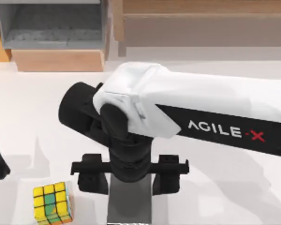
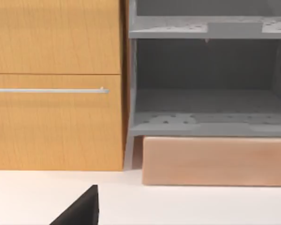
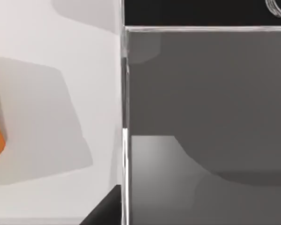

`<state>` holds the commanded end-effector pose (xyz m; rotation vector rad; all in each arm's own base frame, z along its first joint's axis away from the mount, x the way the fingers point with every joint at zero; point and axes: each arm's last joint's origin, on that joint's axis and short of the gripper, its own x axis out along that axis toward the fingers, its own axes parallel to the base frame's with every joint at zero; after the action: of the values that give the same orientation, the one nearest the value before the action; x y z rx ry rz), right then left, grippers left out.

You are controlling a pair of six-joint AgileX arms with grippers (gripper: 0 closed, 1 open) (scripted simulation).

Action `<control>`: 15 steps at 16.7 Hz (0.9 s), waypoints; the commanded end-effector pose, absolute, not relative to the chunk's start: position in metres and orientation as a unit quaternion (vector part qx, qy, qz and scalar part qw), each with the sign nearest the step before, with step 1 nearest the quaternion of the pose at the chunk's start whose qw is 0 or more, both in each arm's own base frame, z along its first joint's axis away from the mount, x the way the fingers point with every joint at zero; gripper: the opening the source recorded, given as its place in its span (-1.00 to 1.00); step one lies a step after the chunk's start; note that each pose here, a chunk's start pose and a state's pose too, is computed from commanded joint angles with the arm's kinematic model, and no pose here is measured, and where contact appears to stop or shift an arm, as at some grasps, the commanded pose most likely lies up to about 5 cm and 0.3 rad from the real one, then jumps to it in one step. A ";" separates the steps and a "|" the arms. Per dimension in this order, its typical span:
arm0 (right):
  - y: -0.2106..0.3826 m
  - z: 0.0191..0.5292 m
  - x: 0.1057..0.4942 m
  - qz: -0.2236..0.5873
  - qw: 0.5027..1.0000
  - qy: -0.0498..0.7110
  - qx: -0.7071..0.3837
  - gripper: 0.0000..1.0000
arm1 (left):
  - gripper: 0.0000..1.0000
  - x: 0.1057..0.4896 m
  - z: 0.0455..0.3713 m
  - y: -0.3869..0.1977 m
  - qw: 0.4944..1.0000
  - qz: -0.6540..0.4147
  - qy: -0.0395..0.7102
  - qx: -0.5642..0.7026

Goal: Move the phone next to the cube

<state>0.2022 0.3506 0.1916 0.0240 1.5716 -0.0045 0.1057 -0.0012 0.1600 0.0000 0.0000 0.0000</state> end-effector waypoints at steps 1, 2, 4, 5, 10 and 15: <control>0.351 0.190 0.202 0.000 0.704 0.710 0.012 -1.00 | 1.00 0.106 0.160 -0.001 1.000 0.000 0.000 0.000; 0.352 0.189 0.201 0.002 0.701 0.713 0.014 -1.00 | 1.00 0.106 0.160 -0.001 1.000 0.000 0.000 0.000; 0.354 0.186 0.199 0.007 0.694 0.720 0.019 -1.00 | 1.00 0.106 0.160 -0.001 1.000 0.000 0.000 0.000; 0.354 0.185 0.198 0.009 0.690 0.723 0.022 -1.00 | 1.00 0.106 0.160 -0.001 1.000 0.000 0.000 0.000; 0.356 0.178 0.195 0.023 0.670 0.741 0.035 -1.00 | 1.00 0.106 0.160 -0.001 1.000 0.000 0.000 0.000; 0.356 0.170 0.196 0.030 0.672 0.739 0.041 -1.00 | 1.00 0.106 0.160 -0.001 1.000 0.000 0.000 0.000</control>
<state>0.1955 0.3561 0.1704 0.0915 1.6637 0.0666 0.1057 -0.0012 0.1600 0.0000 0.0000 0.0000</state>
